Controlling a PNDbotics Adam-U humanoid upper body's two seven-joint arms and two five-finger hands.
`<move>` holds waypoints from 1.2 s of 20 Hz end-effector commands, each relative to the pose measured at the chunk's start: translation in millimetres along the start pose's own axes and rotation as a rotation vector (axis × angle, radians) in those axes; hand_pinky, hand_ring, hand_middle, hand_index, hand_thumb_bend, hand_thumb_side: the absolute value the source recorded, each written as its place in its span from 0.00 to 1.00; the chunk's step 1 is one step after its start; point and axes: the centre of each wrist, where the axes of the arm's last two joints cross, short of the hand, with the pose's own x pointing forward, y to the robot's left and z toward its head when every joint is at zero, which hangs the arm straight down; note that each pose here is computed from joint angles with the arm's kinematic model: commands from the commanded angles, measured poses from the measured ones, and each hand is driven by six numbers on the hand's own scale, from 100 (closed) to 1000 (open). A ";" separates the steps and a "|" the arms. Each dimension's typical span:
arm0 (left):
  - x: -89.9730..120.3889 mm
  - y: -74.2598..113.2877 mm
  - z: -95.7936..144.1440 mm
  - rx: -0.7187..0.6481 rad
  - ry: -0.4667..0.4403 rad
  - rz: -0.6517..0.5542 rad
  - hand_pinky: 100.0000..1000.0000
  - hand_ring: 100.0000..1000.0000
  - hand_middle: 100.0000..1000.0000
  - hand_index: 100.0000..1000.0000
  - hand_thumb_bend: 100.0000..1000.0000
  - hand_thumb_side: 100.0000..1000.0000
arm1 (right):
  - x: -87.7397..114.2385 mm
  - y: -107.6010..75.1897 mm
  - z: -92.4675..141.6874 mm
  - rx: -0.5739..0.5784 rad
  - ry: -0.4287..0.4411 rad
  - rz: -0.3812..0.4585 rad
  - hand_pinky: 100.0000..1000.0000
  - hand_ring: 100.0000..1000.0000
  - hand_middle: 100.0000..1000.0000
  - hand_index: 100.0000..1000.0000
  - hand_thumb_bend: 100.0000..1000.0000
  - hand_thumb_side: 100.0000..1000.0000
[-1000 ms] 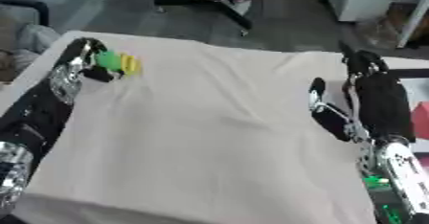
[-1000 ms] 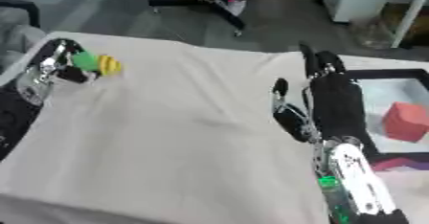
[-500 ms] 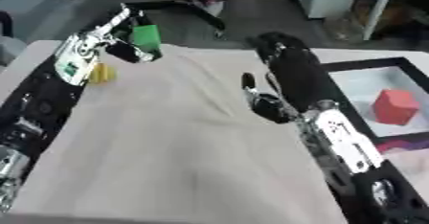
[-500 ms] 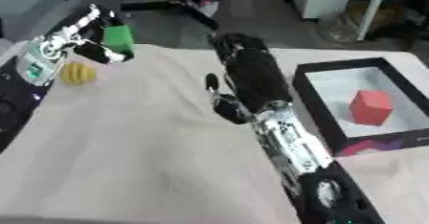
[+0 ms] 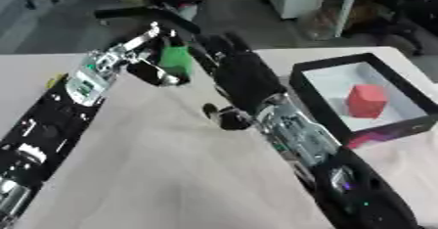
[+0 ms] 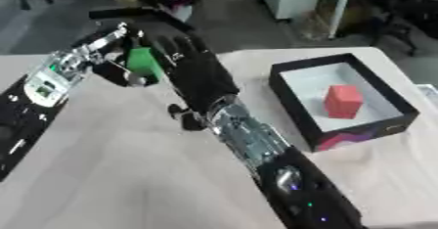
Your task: Pick up the objects with one hand, pass them to the other hand, and then place them into the box on the other side of the table.
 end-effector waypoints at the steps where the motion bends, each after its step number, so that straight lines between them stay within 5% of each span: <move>1: 25.5 -9.2 -24.0 -0.050 -0.073 0.070 0.19 0.00 0.00 0.12 0.12 0.00 | 1.3 -2.7 -5.9 -0.004 0.002 0.063 1.00 0.98 1.00 1.00 0.47 0.21; 4: 36.1 -14.7 -32.2 -0.099 -0.089 0.135 0.19 0.00 0.00 0.12 0.18 0.00 | 2.5 -0.1 -7.6 -0.015 0.021 0.107 1.00 0.98 1.00 0.99 0.48 0.17; 11: 51.2 -7.8 -32.9 -0.187 -0.095 0.249 0.20 0.00 0.00 0.12 0.13 0.00 | 2.9 11.3 -9.7 0.001 0.045 0.158 1.00 0.94 1.00 0.96 0.38 0.13; 14: 55.6 -3.4 -31.0 -0.196 -0.089 0.291 0.20 0.00 0.00 0.12 0.13 0.00 | 1.9 12.6 -9.1 -0.024 0.060 0.166 1.00 0.86 0.87 0.87 0.29 0.10; 18: 58.8 0.6 -28.4 -0.199 -0.089 0.343 0.21 0.00 0.00 0.13 0.13 0.00 | 0.6 15.2 -8.2 -0.077 0.098 0.185 1.00 0.69 0.60 0.68 0.10 0.03; 22: 59.2 2.7 -25.5 -0.227 -0.091 0.382 0.23 0.00 0.00 0.14 0.12 0.00 | -0.2 15.6 -7.9 -0.144 0.139 0.196 0.80 0.56 0.41 0.56 0.00 0.00; 24: 59.0 4.6 -23.6 -0.237 -0.094 0.390 0.24 0.00 0.00 0.15 0.12 0.00 | -0.8 16.6 -7.9 -0.179 0.158 0.199 0.59 0.50 0.34 0.54 0.00 0.00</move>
